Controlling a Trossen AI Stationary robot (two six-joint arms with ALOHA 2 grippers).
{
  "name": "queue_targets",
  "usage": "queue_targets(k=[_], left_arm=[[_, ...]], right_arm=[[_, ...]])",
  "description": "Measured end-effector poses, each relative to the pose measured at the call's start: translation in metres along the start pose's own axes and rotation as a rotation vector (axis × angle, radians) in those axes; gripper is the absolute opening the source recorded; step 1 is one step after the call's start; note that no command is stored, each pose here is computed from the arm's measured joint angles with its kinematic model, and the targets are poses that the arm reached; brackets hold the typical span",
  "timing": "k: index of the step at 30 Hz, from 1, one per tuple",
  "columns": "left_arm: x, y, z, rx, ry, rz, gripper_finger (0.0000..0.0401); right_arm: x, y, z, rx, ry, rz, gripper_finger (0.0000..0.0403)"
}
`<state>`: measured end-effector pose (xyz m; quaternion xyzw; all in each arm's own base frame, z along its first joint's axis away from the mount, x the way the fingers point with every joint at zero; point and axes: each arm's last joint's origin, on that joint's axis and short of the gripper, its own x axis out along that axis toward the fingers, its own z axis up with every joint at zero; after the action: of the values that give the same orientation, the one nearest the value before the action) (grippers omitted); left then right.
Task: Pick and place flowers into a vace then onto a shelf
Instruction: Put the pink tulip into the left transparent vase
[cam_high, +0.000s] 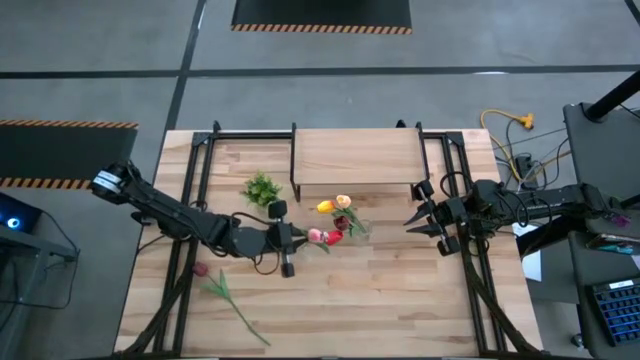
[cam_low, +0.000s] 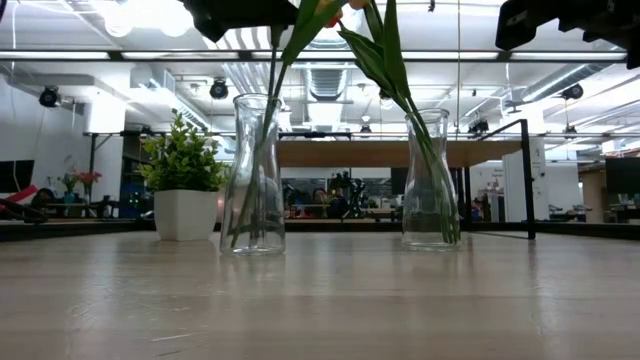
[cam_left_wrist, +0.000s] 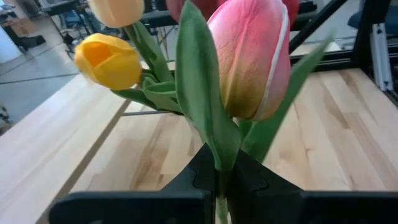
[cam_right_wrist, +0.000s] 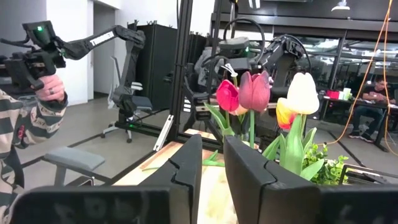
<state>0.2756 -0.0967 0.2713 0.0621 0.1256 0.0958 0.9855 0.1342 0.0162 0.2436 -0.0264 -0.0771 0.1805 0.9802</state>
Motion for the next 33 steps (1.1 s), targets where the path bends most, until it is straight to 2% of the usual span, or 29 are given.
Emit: queue_targets(k=[8, 12, 22, 33], left_arm=[[0.0, 0.0, 0.0, -0.03, 0.001, -0.008, 0.0003], [0.0, 0.0, 0.0, -0.034, 0.0, -0.008, 0.0028], [-0.008, 0.005, -0.001, -0.001, 0.049, -0.007, 0.0164], [-0.036, 0.023, 0.015, -0.062, 0.027, -0.033, 0.0285]], right_arm=[[0.0, 0.0, 0.0, 0.0, 0.0, 0.0, 0.0061], [0.0, 0.0, 0.0, 0.0, 0.0, 0.0, 0.0064], [0.0, 0.0, 0.0, 0.0, 0.0, 0.0, 0.0057], [0.0, 0.0, 0.0, 0.0, 0.0, 0.0, 0.0058]])
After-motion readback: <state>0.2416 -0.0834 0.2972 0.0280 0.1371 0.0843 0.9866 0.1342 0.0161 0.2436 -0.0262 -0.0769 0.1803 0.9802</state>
